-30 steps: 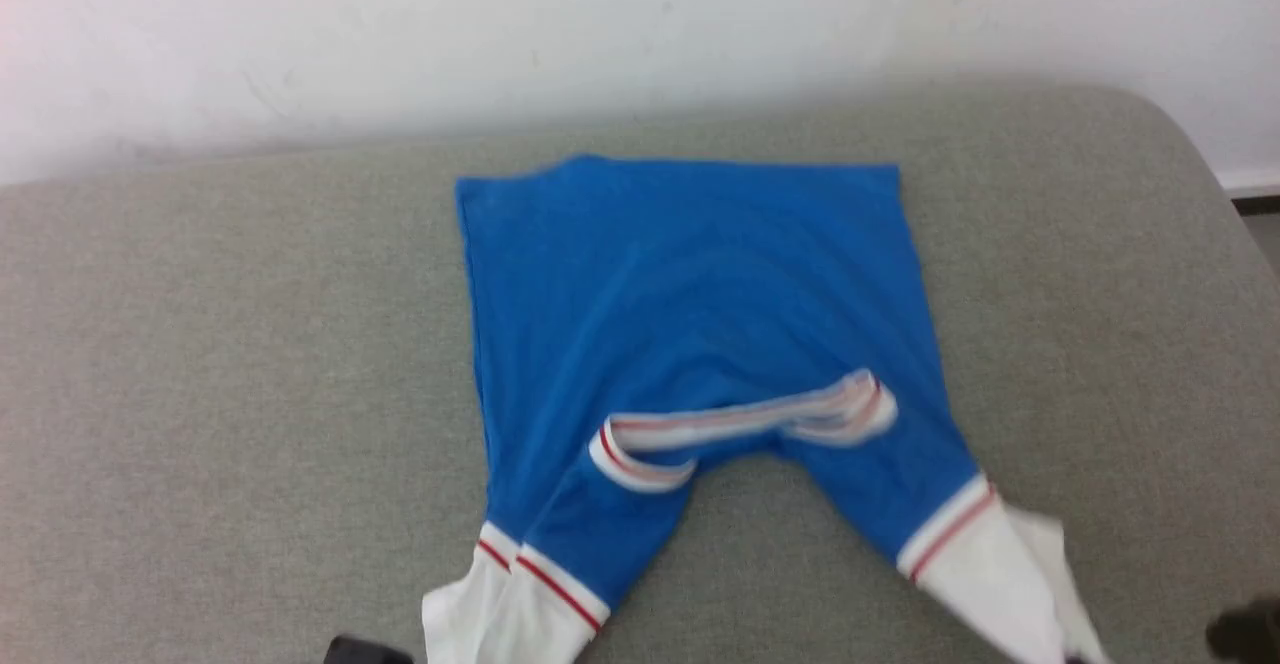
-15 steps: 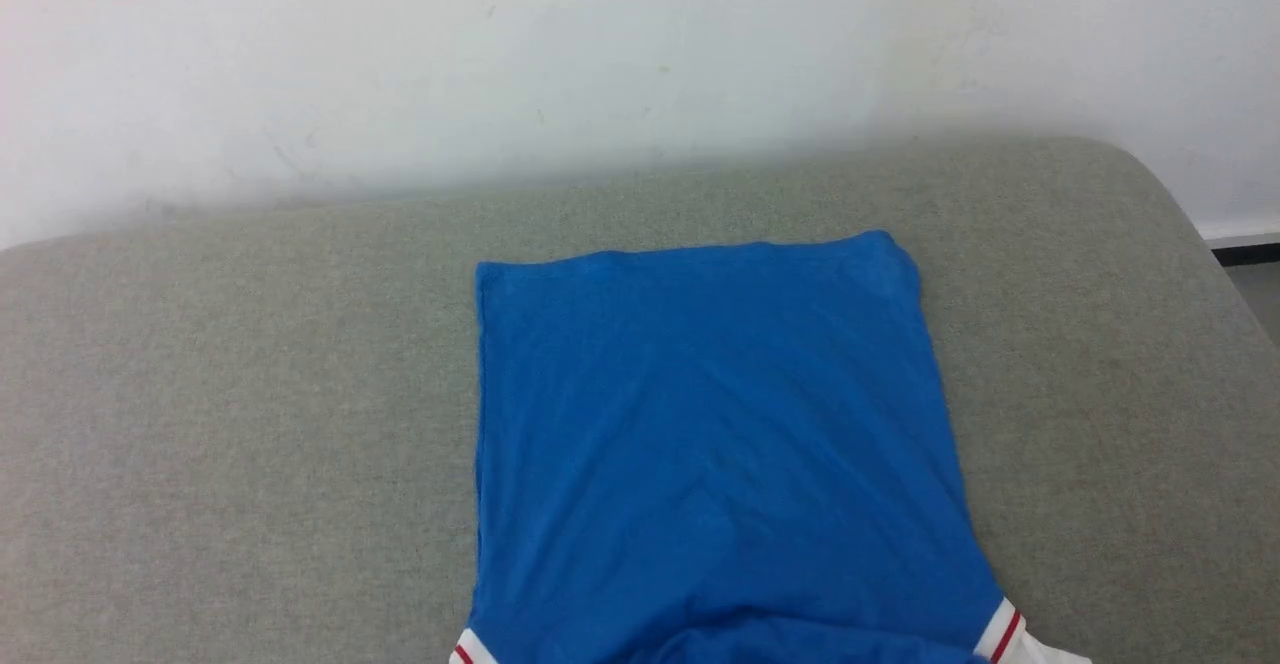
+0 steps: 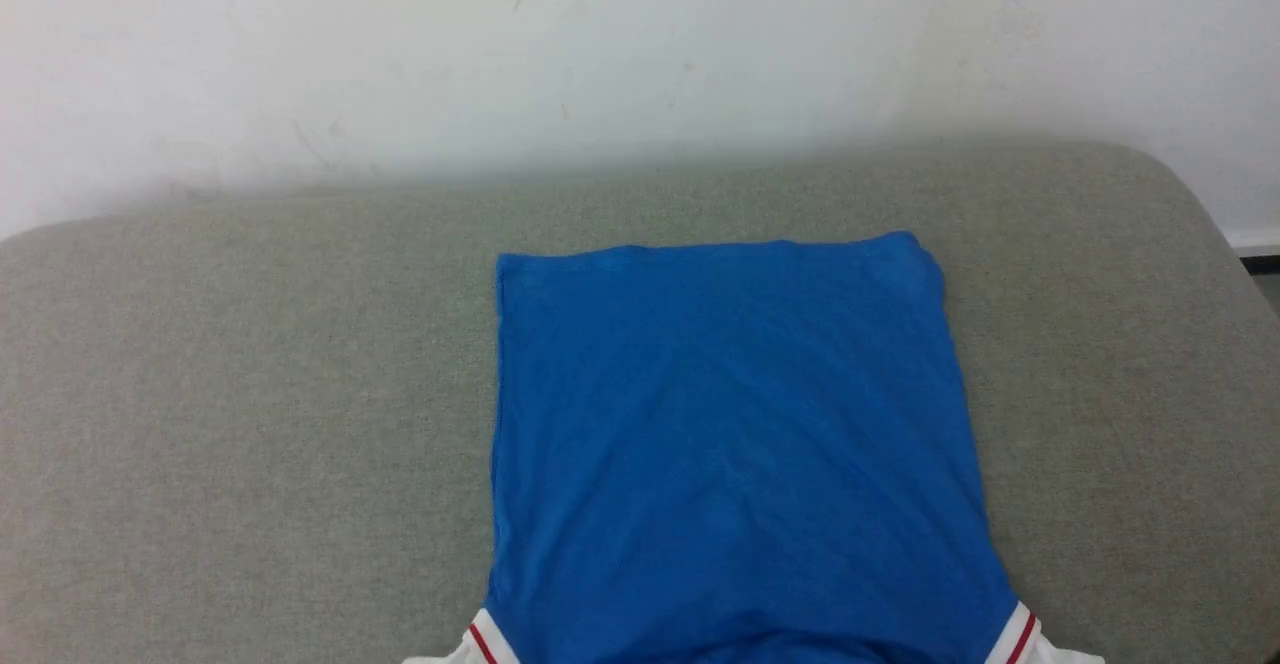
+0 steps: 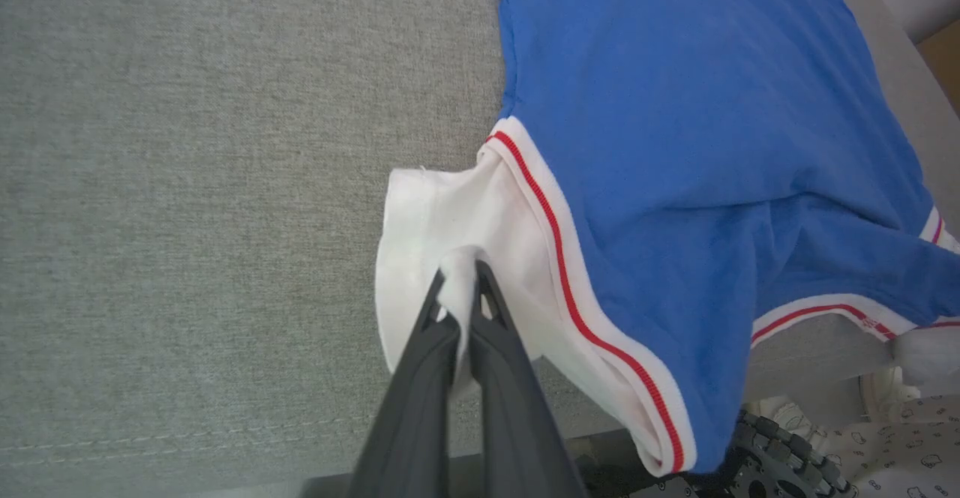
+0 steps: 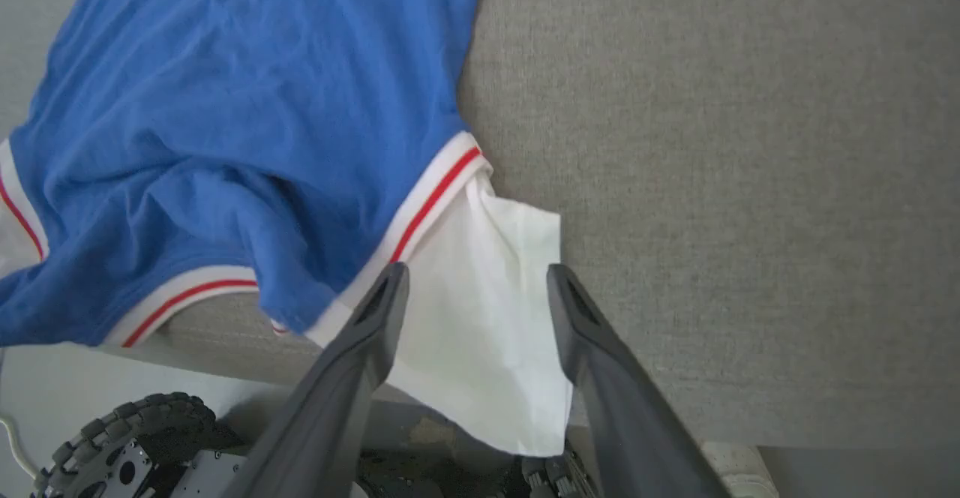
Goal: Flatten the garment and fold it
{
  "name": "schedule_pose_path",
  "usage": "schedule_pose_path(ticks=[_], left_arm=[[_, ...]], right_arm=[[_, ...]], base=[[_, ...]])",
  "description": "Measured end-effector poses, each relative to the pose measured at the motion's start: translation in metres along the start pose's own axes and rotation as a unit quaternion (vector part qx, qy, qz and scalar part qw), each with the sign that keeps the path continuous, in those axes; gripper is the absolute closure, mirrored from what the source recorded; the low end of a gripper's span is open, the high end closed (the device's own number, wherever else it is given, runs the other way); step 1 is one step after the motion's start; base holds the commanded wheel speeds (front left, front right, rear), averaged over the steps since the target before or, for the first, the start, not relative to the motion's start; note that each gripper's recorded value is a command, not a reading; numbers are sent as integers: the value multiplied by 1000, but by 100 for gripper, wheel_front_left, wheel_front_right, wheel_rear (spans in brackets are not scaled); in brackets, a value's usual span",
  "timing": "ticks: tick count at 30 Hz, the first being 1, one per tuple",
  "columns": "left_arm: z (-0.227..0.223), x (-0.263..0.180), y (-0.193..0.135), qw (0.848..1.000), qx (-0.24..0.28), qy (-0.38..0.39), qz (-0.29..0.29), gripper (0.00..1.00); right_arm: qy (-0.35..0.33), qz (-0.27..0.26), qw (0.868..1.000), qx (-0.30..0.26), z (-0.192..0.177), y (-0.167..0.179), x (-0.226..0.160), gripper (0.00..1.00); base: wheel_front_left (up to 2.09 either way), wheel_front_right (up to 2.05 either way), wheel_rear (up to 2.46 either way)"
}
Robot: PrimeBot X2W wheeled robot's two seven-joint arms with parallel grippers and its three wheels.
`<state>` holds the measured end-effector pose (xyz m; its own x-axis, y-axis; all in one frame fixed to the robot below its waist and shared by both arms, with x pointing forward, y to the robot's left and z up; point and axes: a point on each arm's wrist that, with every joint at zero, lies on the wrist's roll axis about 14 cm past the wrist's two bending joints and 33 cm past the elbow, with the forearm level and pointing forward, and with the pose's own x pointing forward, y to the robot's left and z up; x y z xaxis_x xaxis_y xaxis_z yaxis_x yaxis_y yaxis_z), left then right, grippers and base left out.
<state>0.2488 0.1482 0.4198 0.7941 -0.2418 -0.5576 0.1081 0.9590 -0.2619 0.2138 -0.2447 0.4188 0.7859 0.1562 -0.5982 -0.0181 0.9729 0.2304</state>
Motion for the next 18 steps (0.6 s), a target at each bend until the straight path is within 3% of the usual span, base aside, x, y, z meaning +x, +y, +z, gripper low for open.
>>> schedule_pose_path(ticks=[4, 9, 14, 16, 18], left_arm=[[9, 2, -4, 1000, -1, -7, 2, 100], [32, 16, -17, 1000, 9, -26, -12, 100], [47, 34, -32, 999, 19, -32, -32, 100], [52, 42, -35, 999, 22, -35, -36, 100], [53, 50, -39, 998, 24, -33, -39, 100]], right_arm=[[-110, 0, 994, -21, 84, -3, 5, 0], [-231, -9, 969, -85, 199, -4, 8, 0], [-291, 2, 946, -140, 286, 16, 31, 0], [-291, 2, 946, -145, 309, 18, 50, 0], [-264, -7, 954, -143, 319, 13, 77, 0]], base=[[0, 0, 0], [0, 0, 0], [0, 0, 0], [0, 0, 0], [0, 0, 0]])
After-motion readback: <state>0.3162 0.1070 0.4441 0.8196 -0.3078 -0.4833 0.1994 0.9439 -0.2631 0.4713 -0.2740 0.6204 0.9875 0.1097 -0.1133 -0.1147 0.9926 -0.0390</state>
